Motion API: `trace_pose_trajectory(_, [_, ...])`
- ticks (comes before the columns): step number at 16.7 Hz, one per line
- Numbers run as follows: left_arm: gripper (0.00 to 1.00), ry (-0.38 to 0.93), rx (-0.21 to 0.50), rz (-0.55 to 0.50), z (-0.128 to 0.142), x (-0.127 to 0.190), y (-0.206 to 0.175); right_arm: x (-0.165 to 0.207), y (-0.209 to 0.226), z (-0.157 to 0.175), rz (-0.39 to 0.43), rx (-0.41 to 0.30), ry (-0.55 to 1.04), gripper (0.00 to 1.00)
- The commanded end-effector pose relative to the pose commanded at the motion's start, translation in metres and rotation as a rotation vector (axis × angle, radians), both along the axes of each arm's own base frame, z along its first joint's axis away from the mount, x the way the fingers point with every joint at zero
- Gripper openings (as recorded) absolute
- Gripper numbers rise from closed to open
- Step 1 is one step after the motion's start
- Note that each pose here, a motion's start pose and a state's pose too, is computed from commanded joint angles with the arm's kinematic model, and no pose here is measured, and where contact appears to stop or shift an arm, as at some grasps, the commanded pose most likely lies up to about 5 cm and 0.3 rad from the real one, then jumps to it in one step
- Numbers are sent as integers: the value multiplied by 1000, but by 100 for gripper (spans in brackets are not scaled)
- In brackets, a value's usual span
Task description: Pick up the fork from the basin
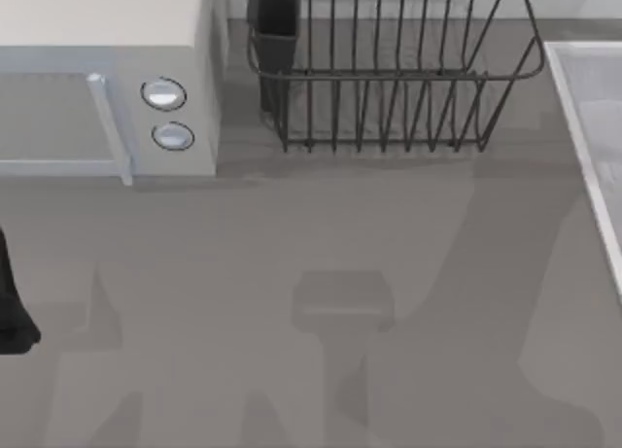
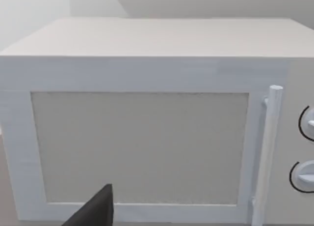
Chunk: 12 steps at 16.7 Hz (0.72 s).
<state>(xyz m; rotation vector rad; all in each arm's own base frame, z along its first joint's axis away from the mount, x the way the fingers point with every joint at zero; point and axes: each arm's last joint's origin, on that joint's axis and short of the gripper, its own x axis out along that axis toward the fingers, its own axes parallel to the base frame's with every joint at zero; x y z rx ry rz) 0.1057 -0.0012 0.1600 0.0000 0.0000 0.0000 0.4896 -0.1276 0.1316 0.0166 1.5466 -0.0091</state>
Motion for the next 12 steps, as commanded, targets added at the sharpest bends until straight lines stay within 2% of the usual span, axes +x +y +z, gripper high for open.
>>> trace_pose_trajectory(4, [100, 0, 0, 0, 0, 0, 0, -6, 2, 49, 0, -5, -17, 0])
trace_pose_trajectory(10, [100, 0, 0, 0, 0, 0, 0, -6, 4, 52, 0, -5, -20, 0])
trace_pose_trajectory(12, [100, 0, 0, 0, 0, 0, 0, -6, 21, 58, 0, -3, -17, 0])
